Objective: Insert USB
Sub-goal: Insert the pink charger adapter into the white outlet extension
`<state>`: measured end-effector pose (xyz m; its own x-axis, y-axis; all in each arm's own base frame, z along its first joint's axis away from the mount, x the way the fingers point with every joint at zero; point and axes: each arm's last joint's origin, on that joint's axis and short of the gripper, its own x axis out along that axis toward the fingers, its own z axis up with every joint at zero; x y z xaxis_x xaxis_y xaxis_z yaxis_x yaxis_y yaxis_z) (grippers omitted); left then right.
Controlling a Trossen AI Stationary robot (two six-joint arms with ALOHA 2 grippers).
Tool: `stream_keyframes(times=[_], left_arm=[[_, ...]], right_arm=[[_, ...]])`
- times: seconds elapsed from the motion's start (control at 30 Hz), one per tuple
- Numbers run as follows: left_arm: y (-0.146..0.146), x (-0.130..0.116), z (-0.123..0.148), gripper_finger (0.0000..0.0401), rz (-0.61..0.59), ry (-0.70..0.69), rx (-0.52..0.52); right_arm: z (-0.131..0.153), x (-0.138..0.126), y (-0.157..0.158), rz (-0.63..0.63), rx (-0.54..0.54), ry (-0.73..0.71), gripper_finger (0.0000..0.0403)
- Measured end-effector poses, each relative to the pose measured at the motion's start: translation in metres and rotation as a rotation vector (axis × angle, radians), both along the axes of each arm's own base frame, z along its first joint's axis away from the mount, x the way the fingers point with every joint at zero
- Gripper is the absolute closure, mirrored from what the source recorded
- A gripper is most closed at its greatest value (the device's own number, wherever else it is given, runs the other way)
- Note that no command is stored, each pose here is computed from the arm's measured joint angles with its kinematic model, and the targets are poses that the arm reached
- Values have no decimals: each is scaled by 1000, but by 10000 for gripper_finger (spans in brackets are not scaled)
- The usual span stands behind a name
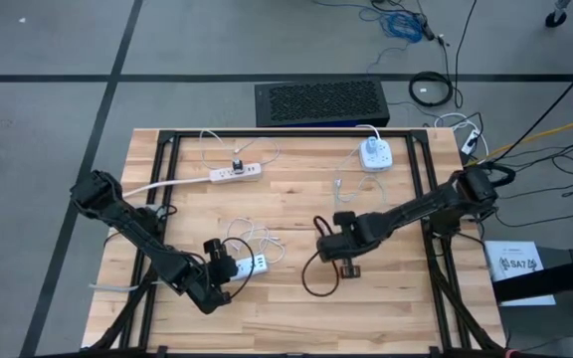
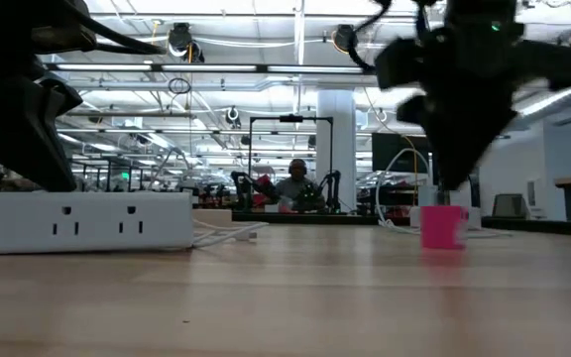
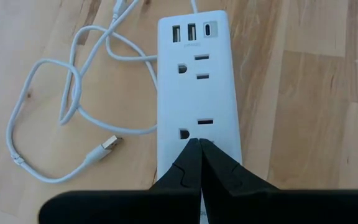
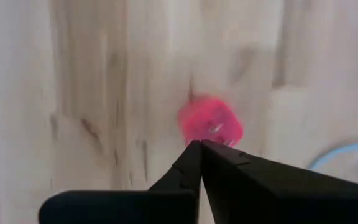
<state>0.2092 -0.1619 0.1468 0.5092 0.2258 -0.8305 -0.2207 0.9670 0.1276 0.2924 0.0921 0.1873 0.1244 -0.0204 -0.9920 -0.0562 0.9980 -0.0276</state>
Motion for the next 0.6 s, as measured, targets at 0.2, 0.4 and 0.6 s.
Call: stream_keyframes(times=[0.2,0.4,0.6], left_arm=[[0,0,0,400,0,0,0],[0,0,0,400,5,-1,-3],[1,-1,-3,400,11,-20,18]], right_arm=[[44,11,-4,-31,-20,-187,402],[74,-4,-11,-109,5,-228,403],[64,-29,4,-213,-48,-295,403]])
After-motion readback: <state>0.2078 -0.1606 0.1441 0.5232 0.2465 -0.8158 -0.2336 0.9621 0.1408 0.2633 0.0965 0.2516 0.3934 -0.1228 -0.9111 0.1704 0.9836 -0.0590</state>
